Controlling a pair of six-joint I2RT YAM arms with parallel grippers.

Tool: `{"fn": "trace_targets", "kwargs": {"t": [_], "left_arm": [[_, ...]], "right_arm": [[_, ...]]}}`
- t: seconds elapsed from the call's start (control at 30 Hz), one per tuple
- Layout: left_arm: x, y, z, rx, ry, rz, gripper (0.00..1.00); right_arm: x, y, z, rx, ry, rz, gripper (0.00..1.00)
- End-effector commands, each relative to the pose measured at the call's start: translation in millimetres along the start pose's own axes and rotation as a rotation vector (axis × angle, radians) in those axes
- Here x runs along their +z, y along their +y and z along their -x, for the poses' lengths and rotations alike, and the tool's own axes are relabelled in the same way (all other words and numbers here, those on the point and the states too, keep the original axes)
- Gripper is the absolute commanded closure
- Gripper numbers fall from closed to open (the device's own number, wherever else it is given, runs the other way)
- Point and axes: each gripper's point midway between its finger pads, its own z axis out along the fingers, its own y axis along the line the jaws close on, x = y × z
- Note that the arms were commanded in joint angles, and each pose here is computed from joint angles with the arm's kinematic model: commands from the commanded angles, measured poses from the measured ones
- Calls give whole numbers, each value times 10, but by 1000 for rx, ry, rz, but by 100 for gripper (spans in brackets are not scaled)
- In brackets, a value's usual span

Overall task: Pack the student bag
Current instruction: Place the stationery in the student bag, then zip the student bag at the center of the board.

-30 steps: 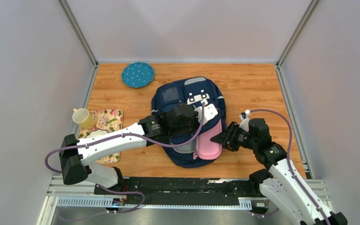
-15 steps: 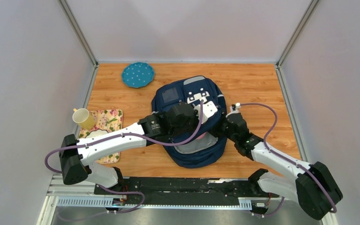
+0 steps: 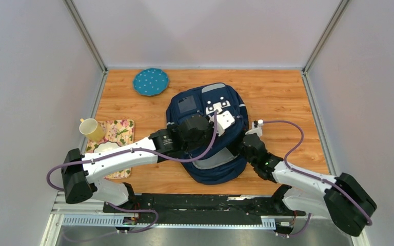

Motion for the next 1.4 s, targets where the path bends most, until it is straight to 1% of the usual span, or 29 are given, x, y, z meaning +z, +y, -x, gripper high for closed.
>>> {"fn": "trace_targets", "kwargs": {"t": [0.0,0.03,0.1,0.13,0.27,0.3,0.43,0.47,0.6,0.63,0.67,0.7,0.73,0.77,0.8,0.83,0.87,0.9,0.97,1.0,1.03,1.13,1.17,1.2,1.27,1.3,1.37], "left_arm": [[-253,155,563,-85,-228,25,100],[-252,166,540,-86,-228,24,100],[-250,181,536,-88,-230,28,100],[-246,195,523,-90,-227,31,100],[-229,211,453,-88,-212,37,100],[-227,206,432,-109,-208,36,100],[-234,201,344,-124,-199,35,100],[-233,195,335,-128,-199,33,100],[-212,135,292,-147,-200,7,100],[-204,115,264,-148,-191,-2,100],[-199,96,232,-149,-183,-10,100],[-195,53,216,-154,-179,-32,100],[-186,18,168,-155,-168,-50,100],[-187,-43,153,-150,-164,-82,100],[-196,-167,150,-136,-161,-153,100],[-193,-245,100,-132,-137,-195,97],[-198,-307,77,-129,-128,-229,89],[-217,-371,50,-130,-119,-265,73],[-259,-380,-44,-141,-100,-264,58],[-320,-327,-79,-151,-104,-235,39],[-363,-302,-89,-154,-111,-221,32],[-550,-141,-143,-171,-142,-142,30],[-591,-43,-175,-180,-143,-89,30],[-666,82,-274,-184,-129,-21,27],[-729,229,-412,-209,-103,55,25],[-778,331,-568,-226,-69,108,23],[-818,415,-722,-295,-44,142,22]], "right_arm": [[-255,183,241,-117,-76,45,16],[-288,85,221,-137,-59,1,15],[-377,173,238,-154,-48,20,14],[-428,122,200,-178,-20,-1,14],[-637,12,235,-212,-5,-58,13],[-695,60,277,-220,-14,-50,13],[-949,-8,418,-273,-46,-96,12],[-1013,36,457,-275,-61,-76,12],[-1185,71,547,-266,-78,-92,11],[-1240,-24,567,-276,-78,-138,11],[-1307,22,626,-275,-94,-144,11],[-1378,11,677,-272,-112,-153,11],[-1439,-87,754,-294,-144,-198,10],[-1502,-44,823,-303,-168,-192,9],[-1571,-32,879,-340,-186,-184,8],[-1629,-37,935,-359,-205,-193,8],[-1684,24,979,-373,-217,-178,7],[-1718,49,999,-385,-221,-172,7],[-1752,36,1007,-416,-211,-188,6],[-1774,33,1004,-424,-201,-199,6],[-1753,16,958,-436,-173,-209,5],[-1694,-61,814,-444,-95,-233,5],[-1678,-84,772,-442,-75,-237,4],[-1657,-123,722,-440,-54,-239,4],[-1637,-155,624,-419,-11,-235,4],[-1615,-142,559,-412,16,-211,4],[-1581,-208,488,-388,37,-211,4]]}}
